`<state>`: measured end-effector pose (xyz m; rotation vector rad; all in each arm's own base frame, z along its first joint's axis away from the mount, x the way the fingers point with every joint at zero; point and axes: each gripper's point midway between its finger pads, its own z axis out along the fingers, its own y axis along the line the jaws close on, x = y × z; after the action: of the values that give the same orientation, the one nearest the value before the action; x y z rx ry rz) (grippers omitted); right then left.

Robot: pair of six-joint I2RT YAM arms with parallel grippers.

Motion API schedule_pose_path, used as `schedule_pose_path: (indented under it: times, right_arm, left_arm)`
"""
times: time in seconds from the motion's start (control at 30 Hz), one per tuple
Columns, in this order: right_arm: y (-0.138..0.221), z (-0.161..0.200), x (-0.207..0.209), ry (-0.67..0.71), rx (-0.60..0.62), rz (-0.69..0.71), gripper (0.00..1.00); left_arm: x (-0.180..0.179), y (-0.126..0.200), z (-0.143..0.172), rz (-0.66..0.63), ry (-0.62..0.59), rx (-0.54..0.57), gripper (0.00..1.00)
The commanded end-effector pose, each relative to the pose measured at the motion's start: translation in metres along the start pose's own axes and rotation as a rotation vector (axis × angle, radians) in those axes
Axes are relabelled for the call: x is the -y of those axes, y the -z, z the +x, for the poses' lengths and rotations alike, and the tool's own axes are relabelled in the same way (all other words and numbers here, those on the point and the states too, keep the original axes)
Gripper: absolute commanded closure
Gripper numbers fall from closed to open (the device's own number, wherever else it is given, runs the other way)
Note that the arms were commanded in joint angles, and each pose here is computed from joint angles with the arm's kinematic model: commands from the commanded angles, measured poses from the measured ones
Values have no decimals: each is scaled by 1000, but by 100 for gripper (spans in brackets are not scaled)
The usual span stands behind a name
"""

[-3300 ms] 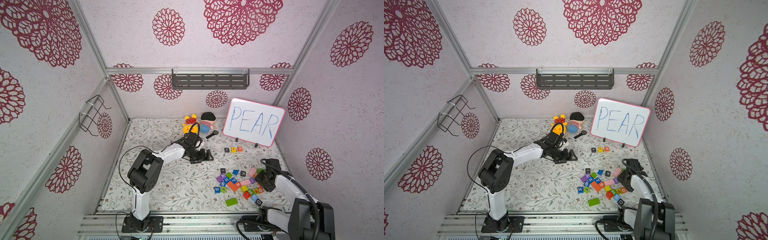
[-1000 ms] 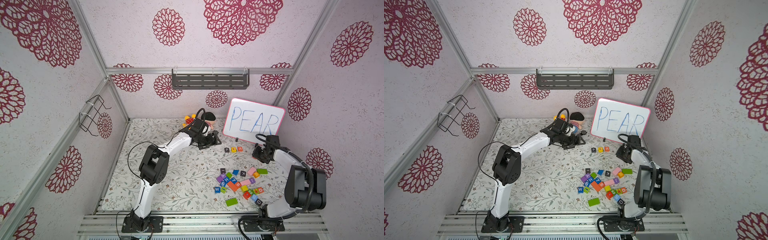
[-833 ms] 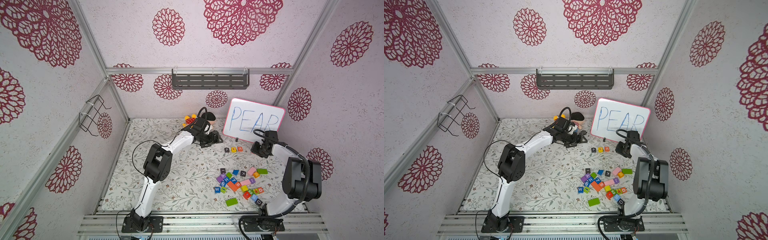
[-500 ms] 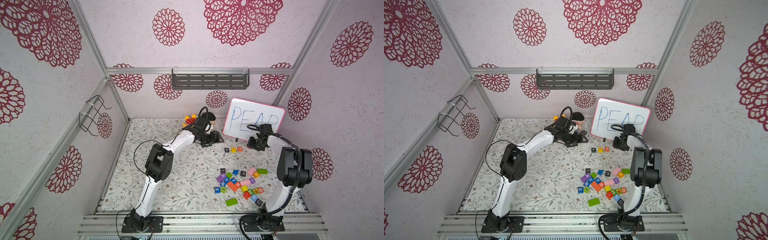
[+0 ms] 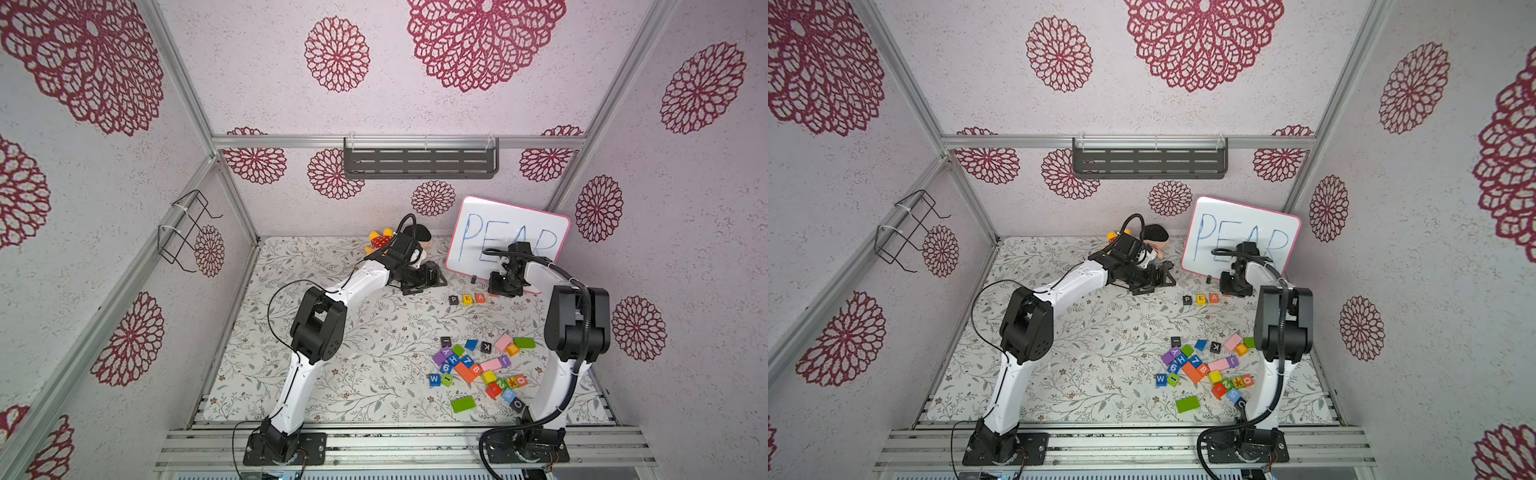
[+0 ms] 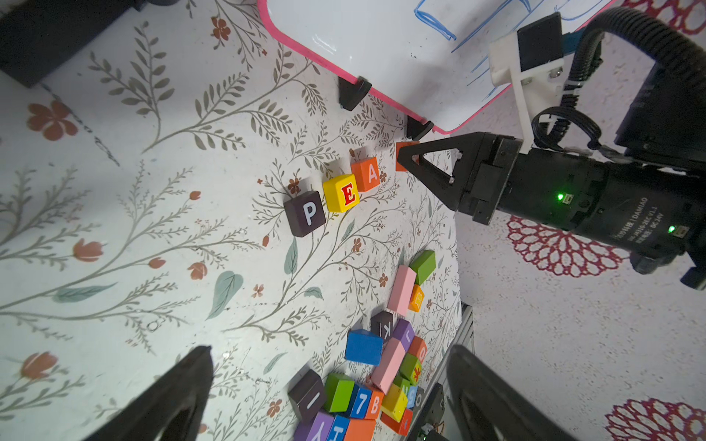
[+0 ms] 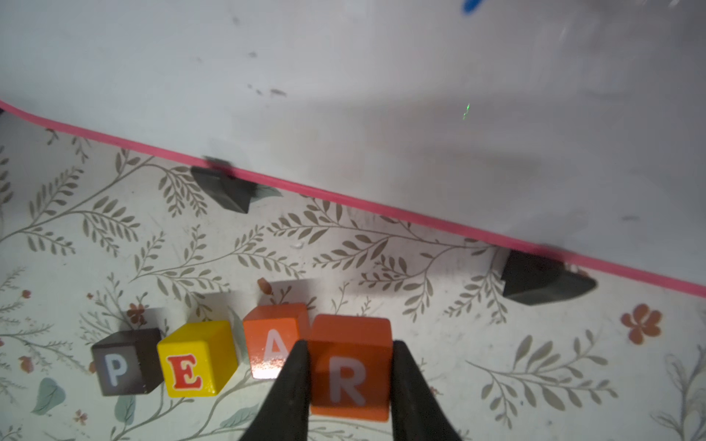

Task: Spell the uppercase word “pear” with letter blocks
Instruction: Place the letter block at the center of the board.

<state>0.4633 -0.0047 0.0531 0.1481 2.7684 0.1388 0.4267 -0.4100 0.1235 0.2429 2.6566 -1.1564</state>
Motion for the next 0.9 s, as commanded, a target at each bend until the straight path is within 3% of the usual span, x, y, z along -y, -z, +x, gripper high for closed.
schedule_pose_path:
  times: [0.0, 0.87]
  right_arm:
    - [-1, 5, 7, 32, -38, 34, 69]
    - [-14, 3, 8, 63, -55, 46, 66]
  left_arm:
    - [5, 3, 0, 0, -23, 3, 2]
    - [6, 7, 0, -1, -28, 13, 2]
